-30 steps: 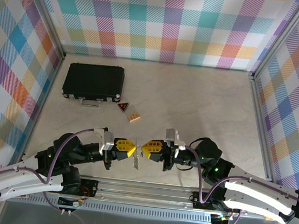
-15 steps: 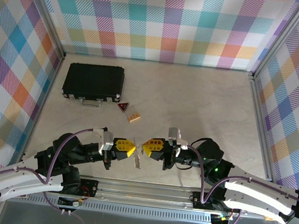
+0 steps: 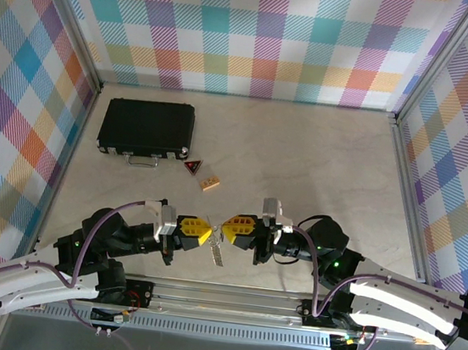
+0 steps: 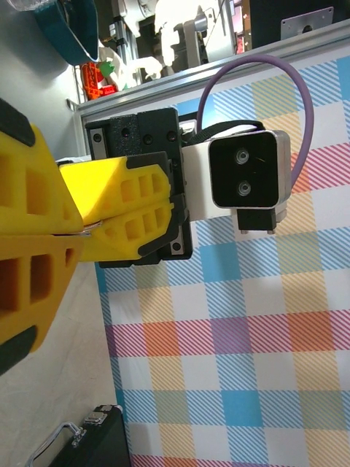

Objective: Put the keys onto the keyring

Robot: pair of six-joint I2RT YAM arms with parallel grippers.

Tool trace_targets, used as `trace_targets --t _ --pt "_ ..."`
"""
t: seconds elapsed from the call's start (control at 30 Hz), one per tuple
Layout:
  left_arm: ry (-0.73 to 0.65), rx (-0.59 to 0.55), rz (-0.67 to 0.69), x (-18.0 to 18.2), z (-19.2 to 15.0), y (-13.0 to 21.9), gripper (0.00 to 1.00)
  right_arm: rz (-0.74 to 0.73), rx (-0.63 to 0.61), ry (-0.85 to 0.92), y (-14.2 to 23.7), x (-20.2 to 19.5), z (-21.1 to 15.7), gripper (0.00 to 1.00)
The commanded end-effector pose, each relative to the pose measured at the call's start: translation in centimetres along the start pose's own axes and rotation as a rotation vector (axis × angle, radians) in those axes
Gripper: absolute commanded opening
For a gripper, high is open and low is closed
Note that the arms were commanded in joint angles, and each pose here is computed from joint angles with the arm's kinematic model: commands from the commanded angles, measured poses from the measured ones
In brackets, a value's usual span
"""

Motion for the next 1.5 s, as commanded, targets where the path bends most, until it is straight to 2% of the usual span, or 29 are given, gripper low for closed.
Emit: trace_targets --t 0.0,1.47 --pt "-0.014 -0.077 -0.013 -0.36 1.61 0.37 0.00 0.011 -0.036 0.010 -0.07 0.23 0.46 0.00" --pt "-0.019 -0.076 0.003 -0.24 1.65 0.76 0.00 0.047 -0.089 0.006 -0.14 0.58 0.87 0.00"
Point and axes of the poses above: each hand's point on the last joint's axis, 136 mm out from that joint toward the fingers, its own y axis back along the fingers, its own x axis along the line the jaws close on, z = x × y, the point moved 5 cm from there along y, back along the fingers, and after that the axes turned 1 degree about y, right-handed, at the moved point
